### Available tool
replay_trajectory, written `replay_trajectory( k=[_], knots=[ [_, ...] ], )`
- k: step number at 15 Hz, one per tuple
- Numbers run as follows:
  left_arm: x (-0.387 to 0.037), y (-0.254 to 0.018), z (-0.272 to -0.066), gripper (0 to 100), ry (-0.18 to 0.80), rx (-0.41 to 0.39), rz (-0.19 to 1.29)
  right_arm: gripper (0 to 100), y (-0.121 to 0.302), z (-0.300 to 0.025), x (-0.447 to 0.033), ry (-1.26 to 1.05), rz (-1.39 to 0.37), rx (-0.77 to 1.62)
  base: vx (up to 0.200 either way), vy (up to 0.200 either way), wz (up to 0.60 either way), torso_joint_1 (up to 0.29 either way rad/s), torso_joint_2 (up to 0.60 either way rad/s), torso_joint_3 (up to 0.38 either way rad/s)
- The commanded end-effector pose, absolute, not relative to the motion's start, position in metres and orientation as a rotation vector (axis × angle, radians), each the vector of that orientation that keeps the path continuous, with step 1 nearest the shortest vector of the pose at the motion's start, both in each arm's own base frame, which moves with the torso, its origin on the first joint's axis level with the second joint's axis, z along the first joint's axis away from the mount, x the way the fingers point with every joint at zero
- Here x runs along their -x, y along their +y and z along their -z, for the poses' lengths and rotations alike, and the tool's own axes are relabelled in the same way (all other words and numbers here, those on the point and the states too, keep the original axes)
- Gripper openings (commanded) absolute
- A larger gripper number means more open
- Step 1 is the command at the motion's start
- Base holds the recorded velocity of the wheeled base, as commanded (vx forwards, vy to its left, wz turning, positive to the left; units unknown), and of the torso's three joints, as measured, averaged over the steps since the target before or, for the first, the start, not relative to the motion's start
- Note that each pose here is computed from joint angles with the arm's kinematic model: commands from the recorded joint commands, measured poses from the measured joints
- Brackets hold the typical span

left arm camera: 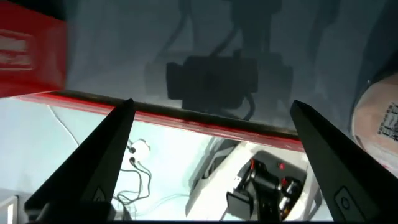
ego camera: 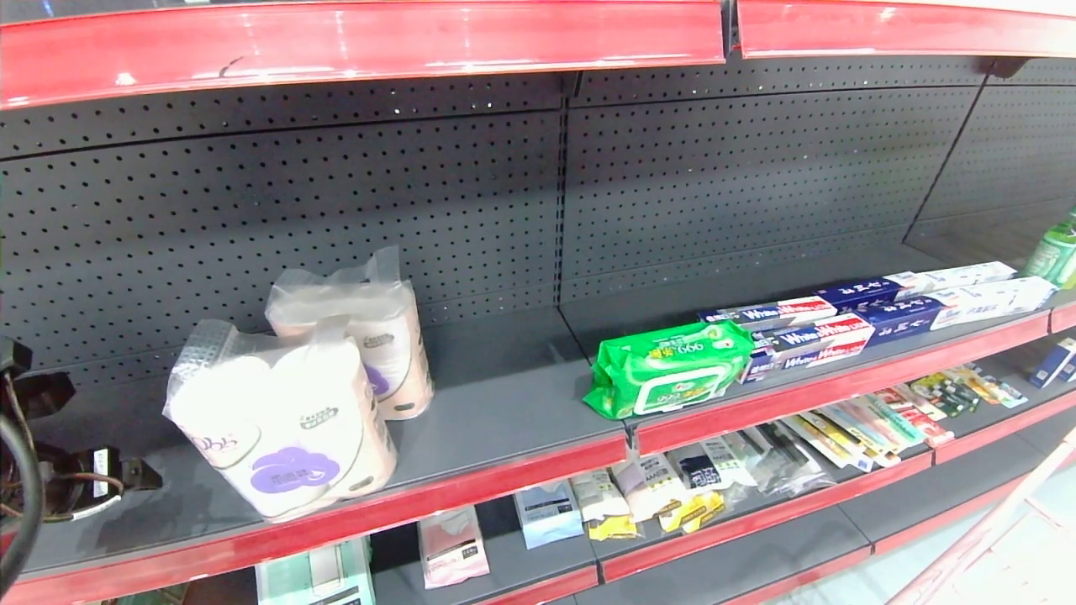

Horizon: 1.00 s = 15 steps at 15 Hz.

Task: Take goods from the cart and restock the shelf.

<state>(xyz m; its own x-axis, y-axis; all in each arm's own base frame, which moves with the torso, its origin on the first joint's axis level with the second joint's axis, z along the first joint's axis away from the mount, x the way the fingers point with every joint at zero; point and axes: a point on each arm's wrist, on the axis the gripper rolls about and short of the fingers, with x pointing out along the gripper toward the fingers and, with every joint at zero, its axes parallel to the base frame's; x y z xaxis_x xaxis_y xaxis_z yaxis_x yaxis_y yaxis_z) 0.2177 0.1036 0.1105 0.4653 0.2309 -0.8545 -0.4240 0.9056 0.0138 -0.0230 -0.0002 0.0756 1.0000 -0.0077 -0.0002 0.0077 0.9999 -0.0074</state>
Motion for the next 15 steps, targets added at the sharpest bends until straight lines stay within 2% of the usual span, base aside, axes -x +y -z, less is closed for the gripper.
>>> replay_trajectory(
  k=[1,8,15],
  knots=[
    [-0.227,0.101,-0.099,100,1.052,0.211,-0.377,100,0.0,-0.076,0.023,0.002,0.008,0.008,0.0,0.0,0.0,0.0,0.0,0.0],
    [-0.253,0.094,-0.081,100,1.03,0.178,-0.325,100,0.0,-0.076,0.023,0.002,0.008,0.008,0.0,0.0,0.0,0.0,0.0,0.0],
    [-0.269,0.084,-0.079,100,1.02,0.152,-0.278,100,0.0,-0.076,0.023,0.002,0.008,0.008,0.0,0.0,0.0,0.0,0.0,0.0]
  ],
)
